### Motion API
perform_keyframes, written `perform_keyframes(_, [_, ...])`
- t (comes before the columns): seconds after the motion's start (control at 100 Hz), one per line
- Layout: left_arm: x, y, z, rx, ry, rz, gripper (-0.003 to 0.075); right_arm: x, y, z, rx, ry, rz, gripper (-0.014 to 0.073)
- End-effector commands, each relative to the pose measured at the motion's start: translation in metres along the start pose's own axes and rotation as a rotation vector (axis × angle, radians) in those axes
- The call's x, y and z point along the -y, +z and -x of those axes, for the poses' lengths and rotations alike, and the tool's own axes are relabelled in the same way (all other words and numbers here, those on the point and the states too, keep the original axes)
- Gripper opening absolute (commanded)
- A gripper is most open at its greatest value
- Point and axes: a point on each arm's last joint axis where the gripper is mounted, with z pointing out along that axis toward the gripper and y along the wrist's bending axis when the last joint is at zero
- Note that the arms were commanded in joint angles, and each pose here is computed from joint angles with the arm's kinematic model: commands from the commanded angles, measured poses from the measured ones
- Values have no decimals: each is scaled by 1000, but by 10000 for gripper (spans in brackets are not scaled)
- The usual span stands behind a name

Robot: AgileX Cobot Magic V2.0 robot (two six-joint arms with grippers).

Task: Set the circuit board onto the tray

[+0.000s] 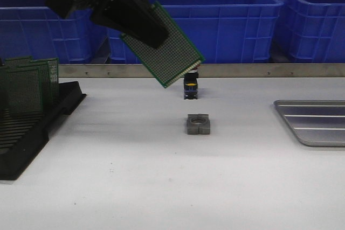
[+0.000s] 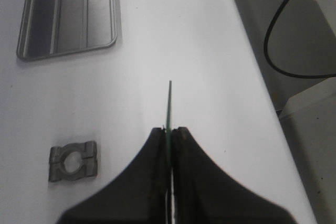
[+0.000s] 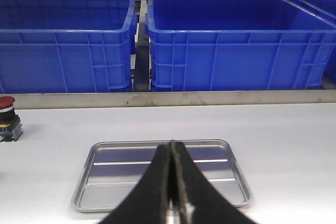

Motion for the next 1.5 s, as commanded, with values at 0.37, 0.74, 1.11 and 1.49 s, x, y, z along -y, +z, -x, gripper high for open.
perform_keyframes(0.37, [8,-8,32,90,47,17,-20,0,-3,14,129,-10,-4,-113])
perform_keyframes(0.74, [8,-8,32,90,47,17,-20,0,-5,28,-8,10,-1,-113])
perform_keyframes(1.11, [8,-8,32,90,47,17,-20,-7,25,69,-445,136,43,-107])
perform_keyframes(1.49, [8,-8,32,90,47,17,-20,-51,67,84,-524,35,466,399])
